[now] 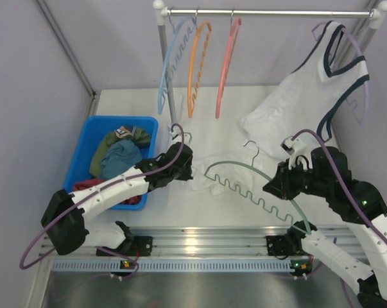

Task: Place the tank top on the hanger

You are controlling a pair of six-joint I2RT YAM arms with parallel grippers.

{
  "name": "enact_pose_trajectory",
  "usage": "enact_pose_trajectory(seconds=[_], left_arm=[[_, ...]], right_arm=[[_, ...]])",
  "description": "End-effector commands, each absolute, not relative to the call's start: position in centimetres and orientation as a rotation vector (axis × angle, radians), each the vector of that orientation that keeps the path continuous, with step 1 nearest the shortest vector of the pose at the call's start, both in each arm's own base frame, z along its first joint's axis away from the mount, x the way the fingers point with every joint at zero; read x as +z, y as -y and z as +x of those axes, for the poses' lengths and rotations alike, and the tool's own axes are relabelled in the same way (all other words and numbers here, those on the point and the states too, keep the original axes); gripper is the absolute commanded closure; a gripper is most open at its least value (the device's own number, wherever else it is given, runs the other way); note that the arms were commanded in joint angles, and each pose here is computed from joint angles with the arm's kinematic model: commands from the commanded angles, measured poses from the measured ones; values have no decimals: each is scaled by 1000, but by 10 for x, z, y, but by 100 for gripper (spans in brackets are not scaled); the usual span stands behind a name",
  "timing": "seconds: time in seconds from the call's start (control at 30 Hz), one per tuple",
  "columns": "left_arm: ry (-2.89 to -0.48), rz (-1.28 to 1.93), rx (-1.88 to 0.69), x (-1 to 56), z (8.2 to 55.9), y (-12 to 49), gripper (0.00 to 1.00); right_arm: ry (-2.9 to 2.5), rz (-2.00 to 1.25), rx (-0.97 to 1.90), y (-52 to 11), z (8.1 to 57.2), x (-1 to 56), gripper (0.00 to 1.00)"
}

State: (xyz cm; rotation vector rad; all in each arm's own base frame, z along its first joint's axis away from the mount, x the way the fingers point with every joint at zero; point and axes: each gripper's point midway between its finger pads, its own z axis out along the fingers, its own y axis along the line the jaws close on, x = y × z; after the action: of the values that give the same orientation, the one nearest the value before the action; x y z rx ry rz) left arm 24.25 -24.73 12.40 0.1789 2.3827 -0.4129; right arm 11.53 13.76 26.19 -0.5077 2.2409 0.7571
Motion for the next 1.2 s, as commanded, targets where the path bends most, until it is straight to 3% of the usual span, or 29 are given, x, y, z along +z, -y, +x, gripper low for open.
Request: enact_pose_trajectory(seconds=[0.0, 1.17], left_arm=[[-2333, 130, -446, 150, 251, 249, 100], [-2223, 174, -664, 215, 242, 264, 100]], right_arm=[[-2161, -558, 813, -146, 112, 276, 100], [-1951, -470, 1048, -194, 154, 254, 100]])
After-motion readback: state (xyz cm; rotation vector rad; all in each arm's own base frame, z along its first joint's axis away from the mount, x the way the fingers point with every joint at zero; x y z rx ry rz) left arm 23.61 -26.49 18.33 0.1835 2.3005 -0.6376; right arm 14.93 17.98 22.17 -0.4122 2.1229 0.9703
